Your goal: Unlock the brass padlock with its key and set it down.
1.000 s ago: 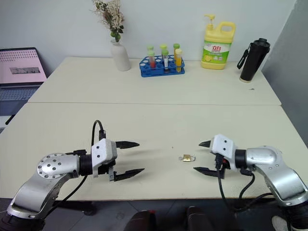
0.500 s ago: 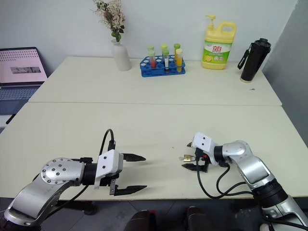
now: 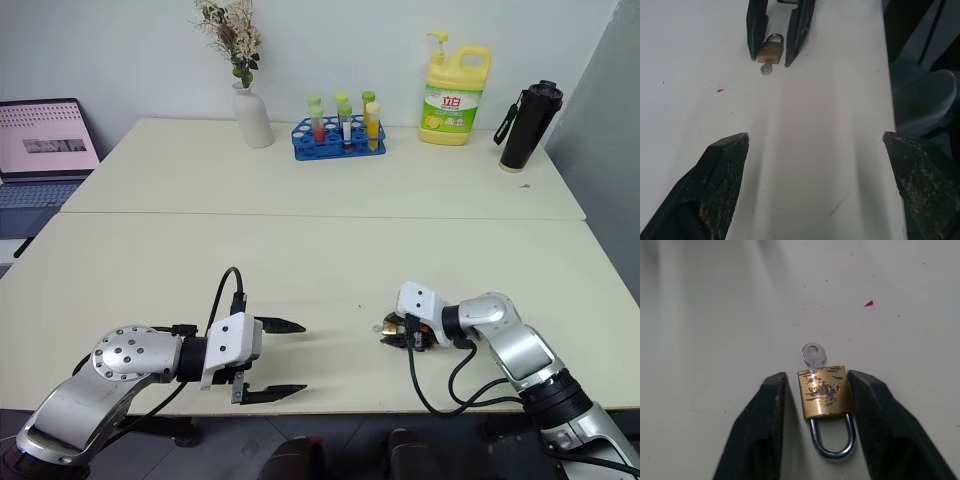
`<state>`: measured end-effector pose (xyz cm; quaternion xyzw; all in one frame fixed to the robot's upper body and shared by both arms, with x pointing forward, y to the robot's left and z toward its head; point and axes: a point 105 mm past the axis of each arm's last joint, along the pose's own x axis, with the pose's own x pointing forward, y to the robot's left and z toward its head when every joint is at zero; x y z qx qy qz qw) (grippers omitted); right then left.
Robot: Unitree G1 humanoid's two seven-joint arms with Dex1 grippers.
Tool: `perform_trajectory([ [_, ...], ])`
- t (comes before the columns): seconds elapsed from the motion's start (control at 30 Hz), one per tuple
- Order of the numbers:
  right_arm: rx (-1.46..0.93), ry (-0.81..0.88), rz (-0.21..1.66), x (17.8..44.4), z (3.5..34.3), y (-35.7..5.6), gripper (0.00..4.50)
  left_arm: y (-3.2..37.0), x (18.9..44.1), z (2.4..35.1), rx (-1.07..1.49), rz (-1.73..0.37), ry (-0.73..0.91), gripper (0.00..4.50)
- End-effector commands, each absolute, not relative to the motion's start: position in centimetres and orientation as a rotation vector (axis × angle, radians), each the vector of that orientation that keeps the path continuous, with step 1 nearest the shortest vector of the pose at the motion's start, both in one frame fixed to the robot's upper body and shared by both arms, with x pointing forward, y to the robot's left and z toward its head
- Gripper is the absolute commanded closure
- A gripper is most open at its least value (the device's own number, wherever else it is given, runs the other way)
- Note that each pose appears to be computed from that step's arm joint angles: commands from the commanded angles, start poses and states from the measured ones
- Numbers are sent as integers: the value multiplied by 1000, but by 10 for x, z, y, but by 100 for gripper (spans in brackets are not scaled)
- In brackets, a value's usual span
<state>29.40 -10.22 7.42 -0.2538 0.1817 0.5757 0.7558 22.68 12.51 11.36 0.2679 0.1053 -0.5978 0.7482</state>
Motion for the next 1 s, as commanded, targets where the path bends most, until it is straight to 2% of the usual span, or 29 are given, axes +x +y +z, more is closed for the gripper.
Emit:
perform_trajectory([
  [0.03, -586, 470, 1202, 296, 63, -117, 359, 121, 227, 119, 601, -1321, 191, 0],
  [0.2, -623, 398, 1190, 302, 73, -113, 358, 121, 229, 119, 596, -1305, 188, 0],
  [0.33, -738, 226, 1188, 303, 101, -108, 358, 123, 237, 123, 540, -1247, 171, 0],
  [0.5, -1011, -35, 1134, 296, 139, -112, 358, 115, 254, 142, 467, -1181, 83, 0],
  [0.63, -1241, -235, 1003, 287, 167, -121, 358, 97, 268, 173, 262, -1201, 21, 0],
  [0.77, -1342, -444, 877, 288, 191, -118, 358, 80, 280, 190, 184, -1257, 15, 0],
  [1.0, -1452, -623, 744, 296, 203, -122, 358, 58, 304, 206, 200, -1328, 12, 0],
])
